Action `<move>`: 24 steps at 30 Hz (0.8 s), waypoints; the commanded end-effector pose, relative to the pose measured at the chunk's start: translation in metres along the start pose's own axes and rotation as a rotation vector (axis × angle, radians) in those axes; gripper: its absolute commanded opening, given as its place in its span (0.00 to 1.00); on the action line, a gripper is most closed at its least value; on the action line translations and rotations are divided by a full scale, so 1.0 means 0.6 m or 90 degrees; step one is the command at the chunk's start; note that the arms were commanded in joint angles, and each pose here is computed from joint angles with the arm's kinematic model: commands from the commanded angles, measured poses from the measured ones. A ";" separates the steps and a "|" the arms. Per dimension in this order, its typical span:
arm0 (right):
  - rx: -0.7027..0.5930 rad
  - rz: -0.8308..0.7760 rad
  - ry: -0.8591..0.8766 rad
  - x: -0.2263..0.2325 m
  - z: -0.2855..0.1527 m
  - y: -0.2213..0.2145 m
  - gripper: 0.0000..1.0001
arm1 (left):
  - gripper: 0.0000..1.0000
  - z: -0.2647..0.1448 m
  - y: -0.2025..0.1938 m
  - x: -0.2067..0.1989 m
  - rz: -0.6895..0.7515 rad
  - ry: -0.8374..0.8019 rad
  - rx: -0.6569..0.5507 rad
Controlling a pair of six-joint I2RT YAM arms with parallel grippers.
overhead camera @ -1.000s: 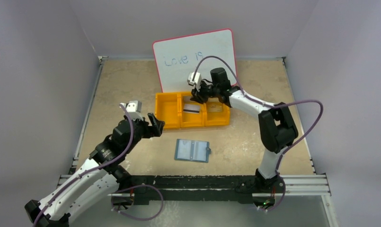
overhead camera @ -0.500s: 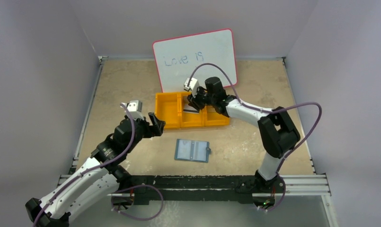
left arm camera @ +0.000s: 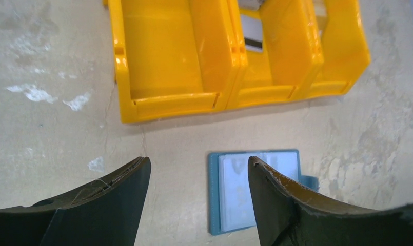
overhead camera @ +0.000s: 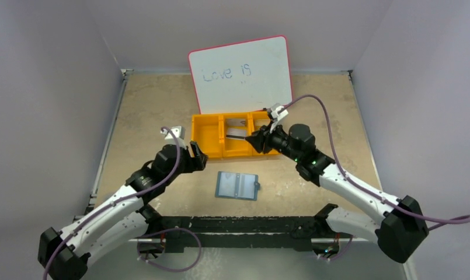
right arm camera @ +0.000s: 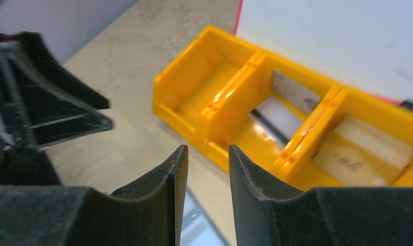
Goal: Take the credit cards out of the card holder
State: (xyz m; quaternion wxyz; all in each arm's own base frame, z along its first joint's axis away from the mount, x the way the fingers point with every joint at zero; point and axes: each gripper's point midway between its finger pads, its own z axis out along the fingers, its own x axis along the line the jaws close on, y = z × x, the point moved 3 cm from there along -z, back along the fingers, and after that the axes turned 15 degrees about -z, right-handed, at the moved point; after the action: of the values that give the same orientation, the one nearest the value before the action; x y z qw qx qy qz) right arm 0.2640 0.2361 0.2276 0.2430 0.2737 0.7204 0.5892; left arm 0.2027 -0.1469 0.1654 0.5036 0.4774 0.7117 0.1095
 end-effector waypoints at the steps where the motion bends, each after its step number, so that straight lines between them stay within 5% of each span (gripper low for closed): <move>1: 0.044 0.146 0.017 0.066 -0.020 -0.049 0.37 | 0.68 0.022 -0.038 -0.006 -0.029 -0.024 0.057; 9: 0.151 0.229 0.025 0.175 -0.003 -0.125 0.37 | 0.59 0.030 -0.060 0.030 -0.056 0.029 0.064; 18: 0.258 0.179 -0.077 0.230 0.045 -0.177 0.66 | 0.61 -0.013 0.003 0.056 -0.106 0.077 -0.076; 24: 0.333 0.112 -0.165 0.256 0.061 -0.216 0.70 | 0.62 -0.059 0.050 0.071 -0.164 0.086 -0.183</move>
State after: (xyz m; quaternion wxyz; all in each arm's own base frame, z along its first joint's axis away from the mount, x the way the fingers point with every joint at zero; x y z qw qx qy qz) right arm 0.1586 0.3451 0.0917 0.1387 0.4317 0.7950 0.4028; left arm 0.1893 -0.1109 0.1535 0.5087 0.3698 0.7656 0.1352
